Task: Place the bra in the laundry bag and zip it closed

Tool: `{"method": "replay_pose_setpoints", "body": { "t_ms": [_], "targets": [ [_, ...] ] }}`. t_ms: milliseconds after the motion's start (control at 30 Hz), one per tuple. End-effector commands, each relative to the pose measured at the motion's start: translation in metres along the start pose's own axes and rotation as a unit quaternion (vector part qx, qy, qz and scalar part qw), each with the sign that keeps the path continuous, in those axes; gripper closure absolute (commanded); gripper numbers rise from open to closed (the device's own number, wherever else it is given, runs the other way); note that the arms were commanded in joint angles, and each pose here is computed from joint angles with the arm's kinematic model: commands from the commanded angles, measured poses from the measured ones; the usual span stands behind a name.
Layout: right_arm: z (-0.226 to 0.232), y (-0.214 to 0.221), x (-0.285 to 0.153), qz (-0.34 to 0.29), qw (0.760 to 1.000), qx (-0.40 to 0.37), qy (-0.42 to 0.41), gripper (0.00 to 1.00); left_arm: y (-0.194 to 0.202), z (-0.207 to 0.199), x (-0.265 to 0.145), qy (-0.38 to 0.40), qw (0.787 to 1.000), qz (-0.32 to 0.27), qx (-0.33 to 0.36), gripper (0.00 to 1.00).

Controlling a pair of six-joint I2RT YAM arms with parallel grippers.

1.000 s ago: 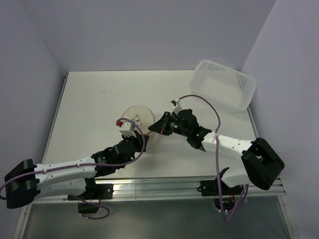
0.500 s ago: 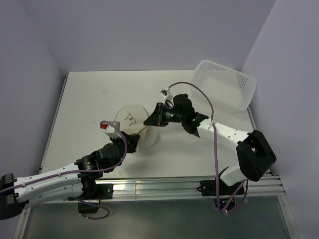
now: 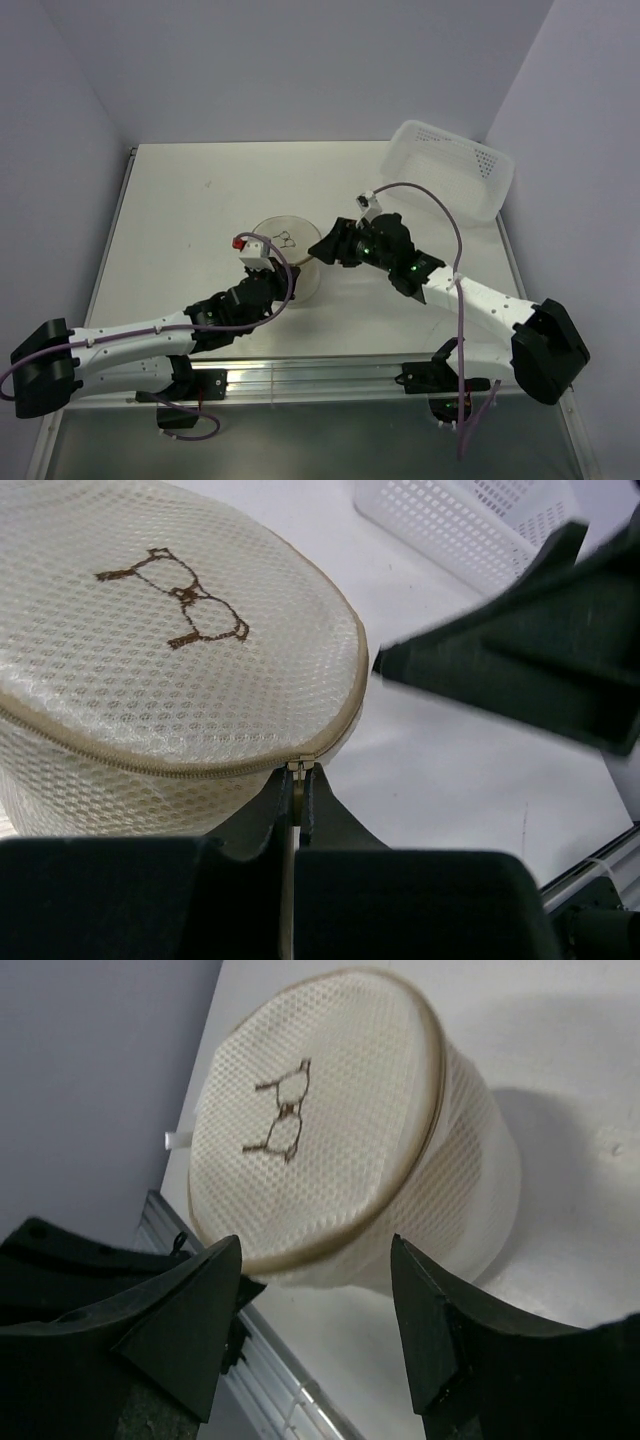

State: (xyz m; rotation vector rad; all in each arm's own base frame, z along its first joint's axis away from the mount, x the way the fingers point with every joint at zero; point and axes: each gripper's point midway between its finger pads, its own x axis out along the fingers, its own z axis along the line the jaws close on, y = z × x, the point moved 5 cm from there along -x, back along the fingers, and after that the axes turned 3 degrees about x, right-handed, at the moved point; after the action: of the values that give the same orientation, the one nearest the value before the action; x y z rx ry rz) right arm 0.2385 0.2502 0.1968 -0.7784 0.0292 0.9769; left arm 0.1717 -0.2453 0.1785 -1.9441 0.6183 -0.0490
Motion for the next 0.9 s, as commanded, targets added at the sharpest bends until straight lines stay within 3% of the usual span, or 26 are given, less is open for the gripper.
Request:
{"method": "replay_pose_setpoints", "body": {
  "t_ms": [0,267,400,567,700,767,800,833,867],
  "targets": [
    [0.015,0.012,-0.010,-0.037,0.998,0.037,-0.026,0.32,-0.023,-0.026,0.003,0.042,0.998,-0.029,-0.032,1.00],
    [0.032,0.021,-0.002,-0.023,0.995,0.061,-0.073,0.34,-0.019,-0.028,0.001,0.057,0.998,-0.017,-0.032,1.00],
    [0.036,0.014,-0.002,-0.033,0.995,0.059,-0.073,0.44,-0.016,-0.024,-0.003,0.060,0.998,-0.012,-0.029,1.00],
    [0.040,0.012,0.001,-0.034,0.994,0.062,-0.078,0.44,-0.009,-0.020,-0.006,0.060,0.998,0.000,-0.027,1.00],
    [0.036,0.008,0.006,-0.042,0.995,0.059,-0.061,0.73,-0.008,-0.016,-0.009,0.058,0.998,0.005,-0.024,1.00],
    [0.035,0.004,0.006,-0.054,0.996,0.054,-0.055,0.77,-0.007,-0.014,-0.010,0.057,0.998,0.006,-0.021,1.00],
    [0.033,0.002,0.008,-0.057,0.996,0.053,-0.050,0.92,-0.008,-0.013,-0.011,0.057,0.998,0.006,-0.020,1.00],
    [0.034,0.000,0.008,-0.056,0.996,0.051,-0.049,0.99,-0.006,-0.010,-0.012,0.052,0.998,0.009,-0.017,1.00],
    [0.033,-0.001,0.009,-0.056,0.996,0.047,-0.048,1.00,-0.006,-0.009,-0.013,0.051,0.999,0.009,-0.016,1.00]
  ]
}}
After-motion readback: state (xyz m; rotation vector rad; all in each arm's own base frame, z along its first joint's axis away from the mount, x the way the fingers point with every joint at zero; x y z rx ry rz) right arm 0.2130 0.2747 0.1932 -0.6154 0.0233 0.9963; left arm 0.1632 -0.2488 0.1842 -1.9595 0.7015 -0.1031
